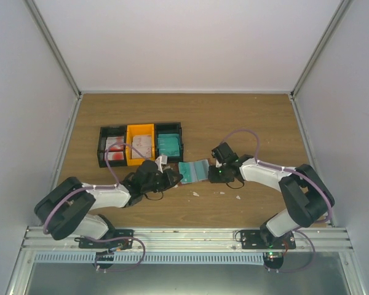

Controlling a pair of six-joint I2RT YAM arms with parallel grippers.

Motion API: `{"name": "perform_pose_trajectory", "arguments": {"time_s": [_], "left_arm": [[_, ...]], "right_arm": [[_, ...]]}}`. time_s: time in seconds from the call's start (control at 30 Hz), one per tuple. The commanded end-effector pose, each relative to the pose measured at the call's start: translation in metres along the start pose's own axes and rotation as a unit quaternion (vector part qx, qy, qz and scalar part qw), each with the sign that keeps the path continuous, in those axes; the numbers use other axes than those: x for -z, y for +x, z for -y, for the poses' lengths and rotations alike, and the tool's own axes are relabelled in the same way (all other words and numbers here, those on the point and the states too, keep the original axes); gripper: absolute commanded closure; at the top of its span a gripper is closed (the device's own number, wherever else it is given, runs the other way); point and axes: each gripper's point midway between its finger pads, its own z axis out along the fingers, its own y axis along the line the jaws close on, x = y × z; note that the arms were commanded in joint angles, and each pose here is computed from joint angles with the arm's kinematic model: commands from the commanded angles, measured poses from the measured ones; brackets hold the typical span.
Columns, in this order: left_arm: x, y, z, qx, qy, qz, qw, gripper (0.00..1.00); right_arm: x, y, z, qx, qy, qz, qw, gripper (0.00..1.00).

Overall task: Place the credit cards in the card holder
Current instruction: Insert the credit card into the card holder.

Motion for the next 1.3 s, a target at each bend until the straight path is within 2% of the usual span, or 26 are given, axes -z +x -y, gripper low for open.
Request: {"name": "perform_pose_trajectory", "arguments": {"time_s": [0.0,0.1,0.37,0.6,0.87,1.27], "left_arm": [[-0.013,-0.021,0.025,0.009,0.03,0.053,0.998,1.0],[-0.025,-0.017,0.027,0.007,0.037,0.043,0.998,1.0],[-0.043,-0.019,0.021,0.004,0.022,0.045,0.999,1.0],[-0.049,-0.008,0.003,0.016,-0.004,0.038,0.999,1.0],[-0.052,-0.004,-0.004,0.03,-0.027,0.042,0.998,1.0],[-0.057,-0.011,0.014,0.018,-0.016,0.048,0.999,1.0]], "right_arm": [[-0.002,0.014,-0.009,-0.029,-0.016,-0.019,0.999,0.69],[0.002,0.007,-0.009,-0.034,-0.006,-0.007,0.999,0.69],[0.017,-0.012,0.008,-0.004,0.068,0.016,0.998,0.58],[0.005,-0.008,0.005,0.035,0.061,0.0,0.998,0.61],[-0.002,-0.002,0.004,0.041,0.054,-0.01,0.998,0.63],[-0.01,0.008,0.006,0.038,0.051,-0.03,0.998,0.73]]}}
